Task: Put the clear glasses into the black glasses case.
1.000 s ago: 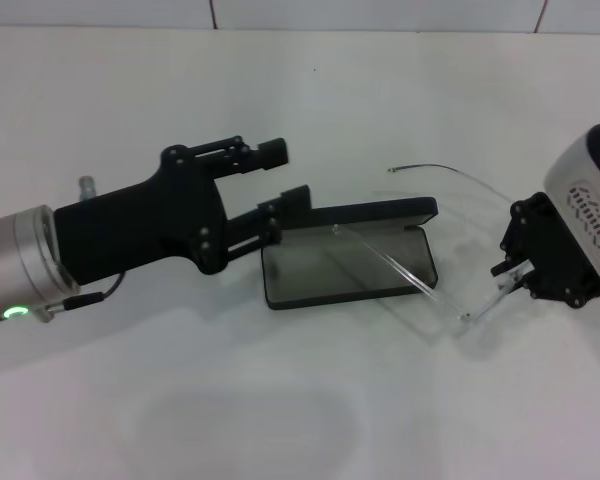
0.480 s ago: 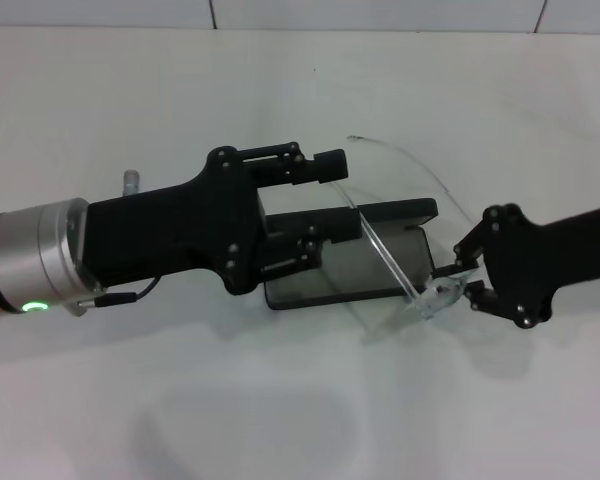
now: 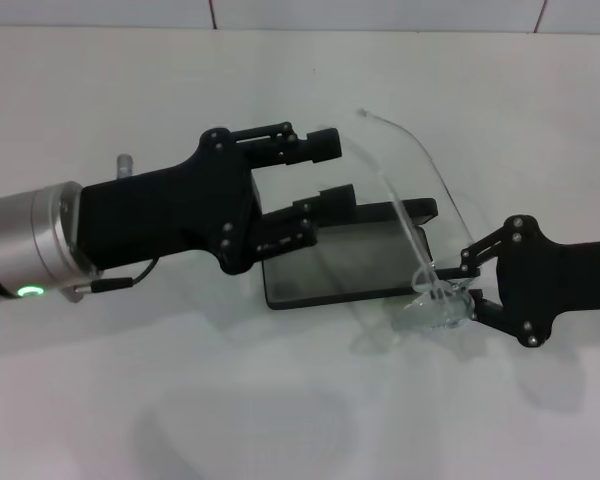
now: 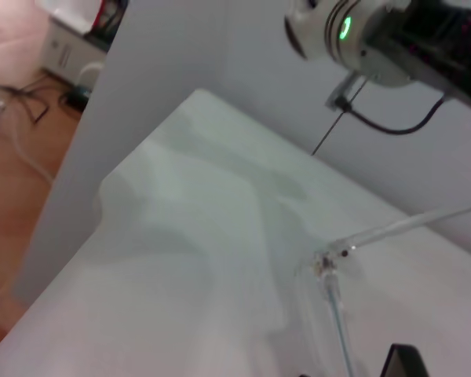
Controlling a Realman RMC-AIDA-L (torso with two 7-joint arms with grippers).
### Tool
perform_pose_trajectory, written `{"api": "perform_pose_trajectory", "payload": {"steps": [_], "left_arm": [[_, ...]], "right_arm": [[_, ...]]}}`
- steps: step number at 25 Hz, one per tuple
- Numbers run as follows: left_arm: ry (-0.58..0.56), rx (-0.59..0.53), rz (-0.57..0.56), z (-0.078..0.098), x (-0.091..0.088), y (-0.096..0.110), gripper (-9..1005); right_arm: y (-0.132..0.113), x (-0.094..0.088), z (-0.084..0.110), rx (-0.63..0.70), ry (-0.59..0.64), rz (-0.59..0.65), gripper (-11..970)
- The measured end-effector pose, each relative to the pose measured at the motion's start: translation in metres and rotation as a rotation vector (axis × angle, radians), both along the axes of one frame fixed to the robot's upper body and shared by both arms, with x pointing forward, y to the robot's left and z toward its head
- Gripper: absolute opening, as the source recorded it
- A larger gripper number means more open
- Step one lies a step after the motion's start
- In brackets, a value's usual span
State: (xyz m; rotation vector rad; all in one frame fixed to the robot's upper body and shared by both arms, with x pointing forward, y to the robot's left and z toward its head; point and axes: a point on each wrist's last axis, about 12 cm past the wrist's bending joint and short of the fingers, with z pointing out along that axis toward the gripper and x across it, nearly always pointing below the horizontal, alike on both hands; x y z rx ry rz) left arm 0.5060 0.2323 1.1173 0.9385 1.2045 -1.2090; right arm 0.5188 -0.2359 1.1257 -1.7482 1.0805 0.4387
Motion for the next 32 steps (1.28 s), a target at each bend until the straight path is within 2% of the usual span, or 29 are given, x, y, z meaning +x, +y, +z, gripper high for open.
{"api": "perform_pose_trajectory", "payload": {"steps": [8, 14, 19, 25, 32], "left_arm": [[0.006, -0.008, -0.009, 0.005, 0.005, -0.002, 514], [0.002, -0.022, -0.093, 0.017, 0.008, -0.004, 514], [-0.001, -0.031, -0.17, 0.027, 0.01, -0.009, 514], [0.022, 0.02, -0.23, 0.03, 0.019, -0.024, 514], [0.138, 0.082, -0.179, 0.024, 0.031, -0.034, 513]], "right_arm": [[-0.001, 0.0, -0.01, 0.144, 0.043, -0.05, 113], [0.008, 0.001, -0.018, 0.211, 0.066, -0.049, 113], [0.016, 0.004, -0.021, 0.221, 0.091, -0.037, 112], [0.033, 0.01, -0.026, 0.171, 0.079, -0.029, 112], [0.04, 0.006, -0.022, 0.207, 0.041, 0.013, 112]]}}
